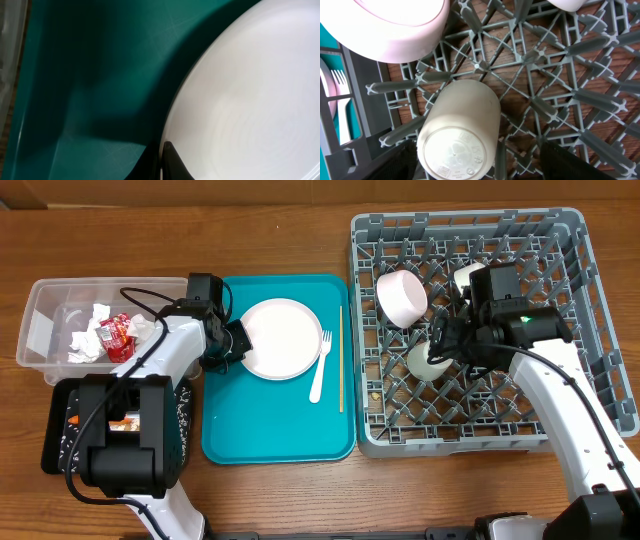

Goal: Sort waste into correct bins and load items into the dishwasher
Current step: 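Grasp the white plate rim with the left gripper and tilt it up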

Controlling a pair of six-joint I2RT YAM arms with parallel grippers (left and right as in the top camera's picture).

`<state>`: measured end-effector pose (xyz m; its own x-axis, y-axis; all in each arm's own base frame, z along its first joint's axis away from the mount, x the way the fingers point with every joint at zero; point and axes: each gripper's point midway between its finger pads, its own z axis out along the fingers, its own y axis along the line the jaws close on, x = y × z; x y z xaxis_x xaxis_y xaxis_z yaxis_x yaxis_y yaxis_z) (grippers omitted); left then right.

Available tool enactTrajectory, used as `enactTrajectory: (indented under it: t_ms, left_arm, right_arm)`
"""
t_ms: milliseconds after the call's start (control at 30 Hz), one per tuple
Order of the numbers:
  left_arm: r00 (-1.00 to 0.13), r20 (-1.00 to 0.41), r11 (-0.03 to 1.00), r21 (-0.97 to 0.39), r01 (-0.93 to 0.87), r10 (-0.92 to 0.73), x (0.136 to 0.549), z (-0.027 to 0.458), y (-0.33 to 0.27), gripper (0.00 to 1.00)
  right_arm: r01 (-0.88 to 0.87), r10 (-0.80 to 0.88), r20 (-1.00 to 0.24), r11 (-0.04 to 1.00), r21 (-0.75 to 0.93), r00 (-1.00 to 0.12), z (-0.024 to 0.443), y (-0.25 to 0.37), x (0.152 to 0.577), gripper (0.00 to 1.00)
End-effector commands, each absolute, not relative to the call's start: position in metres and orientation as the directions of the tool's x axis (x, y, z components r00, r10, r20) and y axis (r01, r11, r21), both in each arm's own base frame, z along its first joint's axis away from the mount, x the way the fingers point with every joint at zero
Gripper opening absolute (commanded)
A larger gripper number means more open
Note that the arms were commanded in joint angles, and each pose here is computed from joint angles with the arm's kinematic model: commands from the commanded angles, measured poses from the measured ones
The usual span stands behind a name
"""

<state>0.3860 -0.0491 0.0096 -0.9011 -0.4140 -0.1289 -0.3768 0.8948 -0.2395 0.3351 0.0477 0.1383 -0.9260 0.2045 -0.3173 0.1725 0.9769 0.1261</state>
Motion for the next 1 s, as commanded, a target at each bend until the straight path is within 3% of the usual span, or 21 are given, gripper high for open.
enactTrajectory:
  t_ms: [0,333,633,733,800,967]
  left_arm:
    - [-0.908,-0.132,0.903,-0.232,-0.362,-0.397,0.388,0.008,-0.05,0.04]
    - [-0.909,-0.197,0.919,-0.226,-0.324,-0.368,0.396,0.029,-0.046,0.04]
    - [-0.823,-0.463,0.939,-0.257,-0.229,-0.328,0.411,0.153,-0.038,0.04]
    - [-0.819,-0.471,0.934,-0.294,-0.203,-0.327,0.394,0.178,-0.044,0.04]
    - [-0.828,-0.457,0.93,-0.315,-0.19,-0.324,0.382,0.186,-0.048,0.04]
    - [-0.859,-0.403,0.918,-0.358,-0.171,-0.317,0.357,0.195,-0.058,0.04]
  right_arm:
    - [0.163,0.203,-0.347,0.977,0.139,-0.916,0.149,0.049,0.341,0.82]
    - [0.163,0.203,-0.352,0.977,0.141,-0.914,0.149,0.05,0.342,0.84]
    - [0.163,0.203,-0.354,0.976,0.142,-0.913,0.15,0.05,0.343,0.88]
    - [0.162,0.204,-0.353,0.976,0.145,-0.913,0.15,0.05,0.343,0.89]
    - [0.151,0.202,-0.34,0.974,0.17,-0.918,0.15,0.055,0.341,0.98]
    - [0.0,0.113,-0.333,0.947,0.322,-0.936,0.174,0.089,0.339,0.99]
